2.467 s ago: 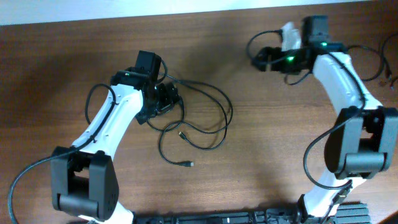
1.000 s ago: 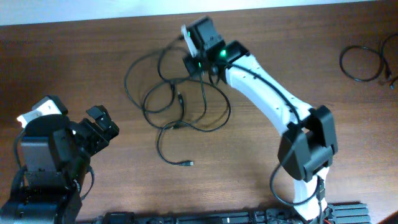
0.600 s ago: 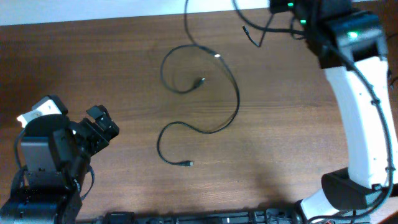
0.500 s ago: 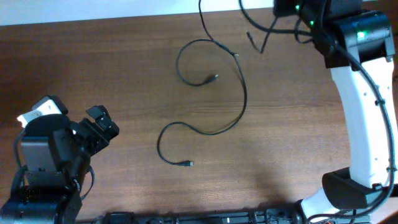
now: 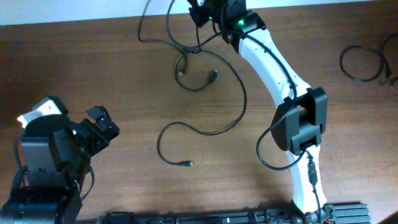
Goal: Untangle cables
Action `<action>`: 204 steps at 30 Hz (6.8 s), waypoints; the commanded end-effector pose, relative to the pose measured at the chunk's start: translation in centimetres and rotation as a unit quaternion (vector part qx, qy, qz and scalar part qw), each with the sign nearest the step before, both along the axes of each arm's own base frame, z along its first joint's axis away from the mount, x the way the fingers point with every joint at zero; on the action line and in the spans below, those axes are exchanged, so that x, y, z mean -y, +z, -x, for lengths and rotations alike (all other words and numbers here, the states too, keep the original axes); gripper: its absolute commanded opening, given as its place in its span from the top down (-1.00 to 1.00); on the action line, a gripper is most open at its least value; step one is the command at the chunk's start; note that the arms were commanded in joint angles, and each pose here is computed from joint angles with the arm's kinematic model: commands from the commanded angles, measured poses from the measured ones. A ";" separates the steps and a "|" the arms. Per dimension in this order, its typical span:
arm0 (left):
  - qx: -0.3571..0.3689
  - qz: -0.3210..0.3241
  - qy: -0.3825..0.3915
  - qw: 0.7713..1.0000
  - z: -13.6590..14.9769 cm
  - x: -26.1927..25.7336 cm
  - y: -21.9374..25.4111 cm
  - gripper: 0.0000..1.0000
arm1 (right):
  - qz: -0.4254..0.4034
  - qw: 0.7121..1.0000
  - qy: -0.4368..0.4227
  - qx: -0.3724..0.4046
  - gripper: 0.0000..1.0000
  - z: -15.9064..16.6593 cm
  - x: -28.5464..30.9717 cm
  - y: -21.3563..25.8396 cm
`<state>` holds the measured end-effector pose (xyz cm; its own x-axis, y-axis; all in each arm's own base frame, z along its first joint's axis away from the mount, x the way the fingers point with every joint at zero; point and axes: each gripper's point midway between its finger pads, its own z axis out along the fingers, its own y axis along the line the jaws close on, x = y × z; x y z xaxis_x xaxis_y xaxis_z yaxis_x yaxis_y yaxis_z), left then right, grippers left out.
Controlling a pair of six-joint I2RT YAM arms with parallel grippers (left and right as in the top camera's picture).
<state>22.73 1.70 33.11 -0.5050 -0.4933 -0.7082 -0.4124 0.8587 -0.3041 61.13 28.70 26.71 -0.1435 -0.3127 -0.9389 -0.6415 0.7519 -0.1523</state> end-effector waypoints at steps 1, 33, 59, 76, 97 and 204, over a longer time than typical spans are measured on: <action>0.006 -0.010 0.002 1.000 0.0 -0.3 0.4 -0.98 | -0.063 0.984 0.008 0.167 0.92 -0.6 -1.0 9.3; 0.005 -0.010 0.002 1.000 0.0 -0.3 0.4 -0.98 | -0.049 0.821 -0.320 -0.470 0.92 24.8 31.4 2.0; 0.006 -0.010 0.002 1.000 0.0 -0.3 0.4 -0.98 | -0.050 0.726 -0.506 -0.463 -0.64 24.0 24.1 -23.5; 0.005 -0.010 0.002 1.000 0.0 -0.3 0.4 -0.98 | -0.083 0.747 -0.515 -0.412 0.38 22.7 25.2 -18.4; 0.005 -0.010 0.002 1.000 0.0 -0.3 0.4 -0.98 | -0.055 0.743 -0.445 -0.498 -0.71 25.5 24.8 -13.3; 0.005 -0.010 0.002 1.000 0.0 -0.3 0.4 -0.98 | -0.117 0.743 -0.553 -0.357 -0.97 21.4 37.0 -7.4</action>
